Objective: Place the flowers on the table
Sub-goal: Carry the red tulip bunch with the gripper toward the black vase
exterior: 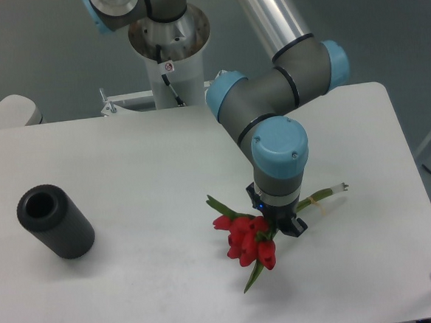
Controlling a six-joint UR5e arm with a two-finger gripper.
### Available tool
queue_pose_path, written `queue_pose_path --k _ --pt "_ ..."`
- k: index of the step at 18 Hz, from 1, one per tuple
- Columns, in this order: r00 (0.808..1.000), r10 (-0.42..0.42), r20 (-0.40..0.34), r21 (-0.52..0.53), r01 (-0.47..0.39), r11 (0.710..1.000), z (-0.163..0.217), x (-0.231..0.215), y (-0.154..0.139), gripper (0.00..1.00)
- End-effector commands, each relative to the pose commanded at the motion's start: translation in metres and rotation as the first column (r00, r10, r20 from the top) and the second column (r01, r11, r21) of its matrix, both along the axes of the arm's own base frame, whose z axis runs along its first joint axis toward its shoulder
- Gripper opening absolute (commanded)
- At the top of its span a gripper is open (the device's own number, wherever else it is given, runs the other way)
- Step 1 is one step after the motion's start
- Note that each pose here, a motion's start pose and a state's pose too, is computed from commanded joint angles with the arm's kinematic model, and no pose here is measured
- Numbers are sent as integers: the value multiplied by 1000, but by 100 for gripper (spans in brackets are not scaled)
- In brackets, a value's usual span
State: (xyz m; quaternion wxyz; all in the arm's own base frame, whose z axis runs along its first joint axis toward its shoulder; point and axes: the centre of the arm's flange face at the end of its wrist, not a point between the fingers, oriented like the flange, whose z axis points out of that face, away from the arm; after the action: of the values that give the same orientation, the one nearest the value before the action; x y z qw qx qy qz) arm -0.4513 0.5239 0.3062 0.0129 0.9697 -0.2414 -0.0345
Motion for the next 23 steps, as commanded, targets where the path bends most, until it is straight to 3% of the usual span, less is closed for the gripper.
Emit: queue_pose_path --k 12,18,23 --pt "1000 20 4 -7 -20 1000 -3 6 3 18" --pt "990 139 15 -10 -139 990 -5 45 22 15" --pt "959 282 23 -21 -282 959 -14 80 28 14"
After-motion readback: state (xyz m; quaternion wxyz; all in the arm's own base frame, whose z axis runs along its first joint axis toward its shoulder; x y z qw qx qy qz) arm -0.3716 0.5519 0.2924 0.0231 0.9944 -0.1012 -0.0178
